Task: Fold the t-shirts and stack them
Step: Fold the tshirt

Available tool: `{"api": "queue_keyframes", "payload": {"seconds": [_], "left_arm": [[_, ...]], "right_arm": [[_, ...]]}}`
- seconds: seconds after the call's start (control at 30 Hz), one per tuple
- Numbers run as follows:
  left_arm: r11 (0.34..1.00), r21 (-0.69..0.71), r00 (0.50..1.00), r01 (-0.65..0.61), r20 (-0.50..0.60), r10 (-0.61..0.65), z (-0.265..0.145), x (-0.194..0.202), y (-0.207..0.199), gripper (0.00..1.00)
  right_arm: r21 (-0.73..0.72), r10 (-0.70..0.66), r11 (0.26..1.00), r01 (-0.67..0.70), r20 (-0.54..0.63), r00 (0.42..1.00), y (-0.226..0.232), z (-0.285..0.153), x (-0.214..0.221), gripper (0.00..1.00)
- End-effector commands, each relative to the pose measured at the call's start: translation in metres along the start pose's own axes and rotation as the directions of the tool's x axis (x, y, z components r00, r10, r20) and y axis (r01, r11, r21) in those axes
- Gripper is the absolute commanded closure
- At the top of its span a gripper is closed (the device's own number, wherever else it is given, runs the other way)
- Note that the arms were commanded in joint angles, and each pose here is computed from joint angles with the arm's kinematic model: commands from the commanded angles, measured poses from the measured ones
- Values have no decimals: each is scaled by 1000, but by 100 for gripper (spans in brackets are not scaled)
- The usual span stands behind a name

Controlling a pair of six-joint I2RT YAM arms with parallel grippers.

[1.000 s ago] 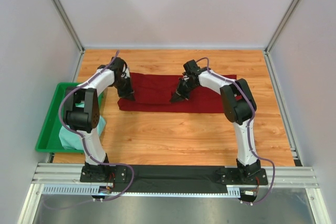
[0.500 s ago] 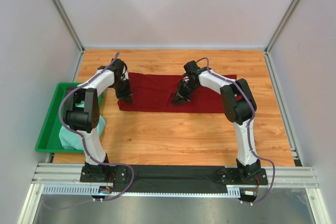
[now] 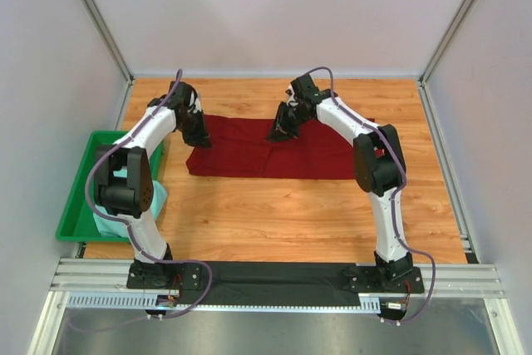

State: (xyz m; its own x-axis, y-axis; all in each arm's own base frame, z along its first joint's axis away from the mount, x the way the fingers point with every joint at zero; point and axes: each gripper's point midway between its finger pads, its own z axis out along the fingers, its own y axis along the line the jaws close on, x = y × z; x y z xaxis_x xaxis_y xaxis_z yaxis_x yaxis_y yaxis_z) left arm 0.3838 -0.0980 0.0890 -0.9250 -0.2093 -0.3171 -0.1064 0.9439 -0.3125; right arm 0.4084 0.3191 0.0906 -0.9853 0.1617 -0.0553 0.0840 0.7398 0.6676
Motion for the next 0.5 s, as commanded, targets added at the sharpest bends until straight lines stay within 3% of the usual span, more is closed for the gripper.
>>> {"api": "queue_keyframes", "payload": {"seconds": [0.0, 0.07, 0.2, 0.3, 0.47], "left_arm": [[987, 157, 997, 22, 67, -33, 5, -27, -31, 83], [974, 218, 996, 67, 41, -78, 18, -30, -42, 85], [978, 137, 988, 156, -43, -151, 65, -22, -24, 90], [987, 38, 988, 154, -24, -153, 85, -22, -2, 88], [990, -104, 994, 94, 60, -89, 73, -47, 12, 87]], "right_arm": [[-72, 0, 997, 1, 19, 1000, 19, 3, -12, 79], [-121, 10, 993, -10, 3, 1000, 25, 8, -13, 83], [-145, 76, 986, -83, -53, 996, 8, 35, -5, 93], [-147, 81, 985, -90, -69, 994, -8, 55, -3, 95], [-63, 27, 998, -28, -22, 999, -43, 64, -20, 94]]}}
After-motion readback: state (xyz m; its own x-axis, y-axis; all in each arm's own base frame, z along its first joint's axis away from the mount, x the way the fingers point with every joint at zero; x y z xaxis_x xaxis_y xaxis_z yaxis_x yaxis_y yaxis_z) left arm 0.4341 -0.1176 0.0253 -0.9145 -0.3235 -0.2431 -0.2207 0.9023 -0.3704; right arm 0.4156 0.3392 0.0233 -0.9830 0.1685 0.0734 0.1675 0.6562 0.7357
